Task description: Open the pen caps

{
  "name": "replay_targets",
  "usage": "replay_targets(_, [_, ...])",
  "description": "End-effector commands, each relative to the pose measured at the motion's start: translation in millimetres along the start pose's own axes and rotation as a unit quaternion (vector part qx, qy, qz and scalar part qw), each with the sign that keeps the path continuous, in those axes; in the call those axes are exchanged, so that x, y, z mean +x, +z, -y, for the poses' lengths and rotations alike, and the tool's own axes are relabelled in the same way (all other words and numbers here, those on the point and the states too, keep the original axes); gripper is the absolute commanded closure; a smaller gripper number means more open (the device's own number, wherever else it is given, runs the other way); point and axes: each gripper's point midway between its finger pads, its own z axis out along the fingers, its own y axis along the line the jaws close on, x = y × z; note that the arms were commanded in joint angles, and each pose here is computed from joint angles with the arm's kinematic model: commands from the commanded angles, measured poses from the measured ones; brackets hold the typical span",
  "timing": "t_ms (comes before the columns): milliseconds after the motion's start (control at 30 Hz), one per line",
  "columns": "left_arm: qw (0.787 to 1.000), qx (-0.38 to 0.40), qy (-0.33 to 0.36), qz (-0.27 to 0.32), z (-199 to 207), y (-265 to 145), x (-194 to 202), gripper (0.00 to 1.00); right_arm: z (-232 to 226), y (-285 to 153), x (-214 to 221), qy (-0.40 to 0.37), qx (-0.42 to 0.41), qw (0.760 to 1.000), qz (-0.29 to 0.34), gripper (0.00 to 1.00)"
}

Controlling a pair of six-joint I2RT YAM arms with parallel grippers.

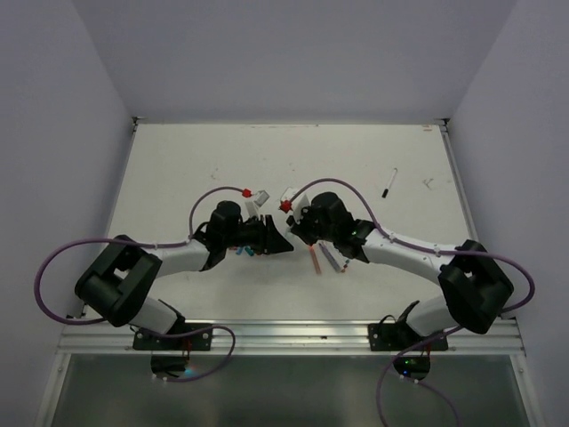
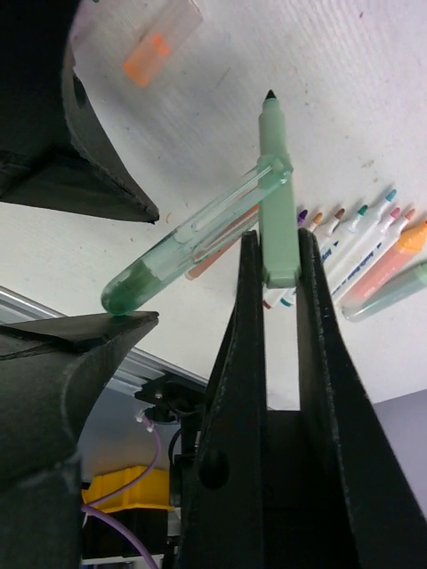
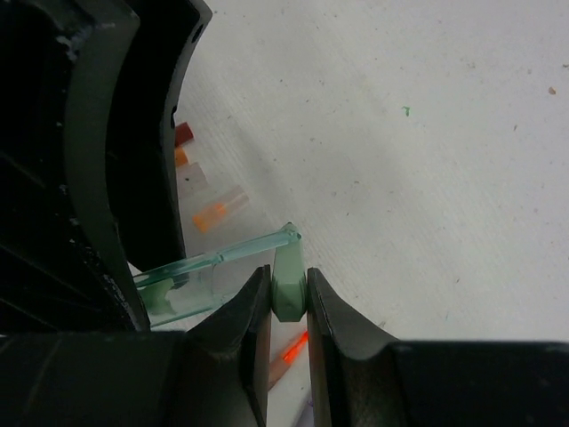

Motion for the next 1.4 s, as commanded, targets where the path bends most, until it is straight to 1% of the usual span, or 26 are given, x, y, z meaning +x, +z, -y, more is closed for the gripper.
replay_targets(0, [0.998, -0.010, 0.006, 0.054, -1.5, -2.5, -23.4, 0.52, -9.7, 7.5, -12.4, -0.022, -0.007, 0.999, 0.026, 1.00])
replay_targets(133, [0.998, -0.025, -0.010, 0.056, -6.7, -6.6, -20.0, 0.52, -16.5, 13.3, -5.1, -0.038, 0.002, 0.999, 0.012, 1.00])
replay_targets(200, [0.996, -0.054, -0.024, 0.065, -15.9, -12.5, -19.2, 0.52, -19.8, 16.0, -1.0, -0.048, 0.007, 0.999, 0.007, 1.00])
replay_targets(233, [0.995, -0.062, -0.022, 0.081, -13.9, -19.2, -25.0, 0.51, -18.3, 15.8, 5.3, -0.052, 0.019, 0.998, -0.001, 1.00])
replay_targets(300, [0.987, -0.113, -0.041, 0.103, -31.6, -32.1, -26.9, 0.51, -21.6, 16.8, 7.2, -0.060, 0.028, 0.998, 0.000, 1.00])
replay_targets(367, [0.980, -0.133, -0.033, 0.146, -31.4, -49.0, -40.2, 0.50, -21.4, 17.0, 12.7, -0.065, 0.040, 0.997, -0.005, 1.00])
replay_targets(467, [0.973, -0.153, -0.023, 0.172, -28.9, -64.6, -49.3, 0.49, -20.5, 18.7, 18.5, -0.075, 0.057, 0.995, -0.011, 1.00])
replay_targets(500, [0.971, -0.168, -0.030, 0.167, -33.0, -68.3, -45.6, 0.49, -20.8, 19.2, 17.3, -0.079, 0.061, 0.995, -0.007, 1.00])
replay_targets(533, [0.967, -0.175, -0.026, 0.182, -30.9, -74.4, -51.4, 0.49, -20.7, 20.9, 22.8, -0.082, 0.064, 0.994, -0.014, 1.00])
replay_targets(600, [0.962, -0.194, -0.034, 0.189, -34.9, -82.1, -50.2, 0.49, -21.9, 21.1, 23.7, -0.097, 0.077, 0.992, -0.017, 1.00])
replay_targets(667, [0.952, -0.214, -0.036, 0.214, -36.0, -93.0, -57.9, 0.48, -28.4, 22.6, 27.9, -0.117, 0.084, 0.989, -0.025, 1.00])
replay_targets(700, [0.949, -0.224, -0.038, 0.217, -38.2, -96.7, -57.4, 0.48, -24.8, 21.6, 28.5, -0.128, 0.104, 0.986, -0.030, 1.00])
replay_targets(733, [0.945, -0.229, -0.035, 0.231, -36.9, -101.9, -62.4, 0.48, -25.5, 21.9, 28.9, -0.134, 0.111, 0.984, -0.032, 0.96])
replay_targets(833, [0.940, -0.234, -0.030, 0.247, -33.2, -108.9, -69.8, 0.48, -30.3, 23.6, 32.8, -0.148, 0.128, 0.980, -0.041, 0.93])
replay_targets(867, [0.939, -0.235, -0.028, 0.248, -32.0, -110.0, -71.2, 0.48, -35.3, 23.4, 33.1, -0.147, 0.124, 0.980, -0.043, 0.86])
replay_targets(933, [0.939, -0.234, -0.024, 0.249, -27.2, -112.4, -74.7, 0.48, -44.7, 23.5, 30.4, -0.142, 0.105, 0.983, -0.041, 0.78])
replay_targets(967, [0.935, -0.243, -0.020, 0.258, -28.1, -116.2, -79.1, 0.48, -48.7, 20.5, 30.3, -0.130, 0.096, 0.986, -0.044, 0.71])
replay_targets(1000, [0.934, -0.245, -0.018, 0.260, -27.3, -118.0, -80.7, 0.48, -52.0, 18.7, 25.8, -0.122, 0.088, 0.988, -0.041, 0.69])
replay_targets(1033, [0.932, -0.243, -0.014, 0.270, -22.4, -121.4, -86.3, 0.48, -59.8, 17.2, 23.4, -0.114, 0.066, 0.991, -0.038, 0.63])
replay_targets(1067, [0.930, -0.241, -0.008, 0.276, -18.7, -123.6, -90.3, 0.48, -62.6, 13.9, 19.3, -0.106, 0.058, 0.992, -0.034, 0.51])
replay_targets(1133, [0.928, -0.247, -0.004, 0.279, -15.3, -129.1, -93.1, 0.48, -68.9, 3.4, 7.4, -0.087, 0.039, 0.995, -0.025, 0.43])
replay_targets(1167, [0.927, -0.250, -0.002, 0.278, -14.9, -130.5, -93.3, 0.48, -72.7, -1.1, 8.9, -0.079, 0.027, 0.996, -0.034, 0.40])
replay_targets(1200, [0.926, -0.250, 0.001, 0.282, -13.0, -132.4, -95.8, 0.47, -73.0, -6.4, -4.3, -0.071, 0.026, 0.997, -0.018, 0.33])
replay_targets(1267, [0.925, -0.250, 0.009, 0.285, -8.7, -134.6, -100.4, 0.47, -71.4, -14.6, -5.5, -0.051, 0.030, 0.998, -0.023, 0.31])
replay_targets(1300, [0.925, -0.247, 0.012, 0.289, -5.2, -135.6, -104.0, 0.47, -66.2, -21.7, -15.8, -0.044, 0.043, 0.998, -0.011, 0.31])
replay_targets(1367, [0.925, -0.248, 0.019, 0.289, -2.9, -136.6, -106.5, 0.47, -46.6, -28.8, -17.8, -0.022, 0.084, 0.996, -0.018, 0.31])
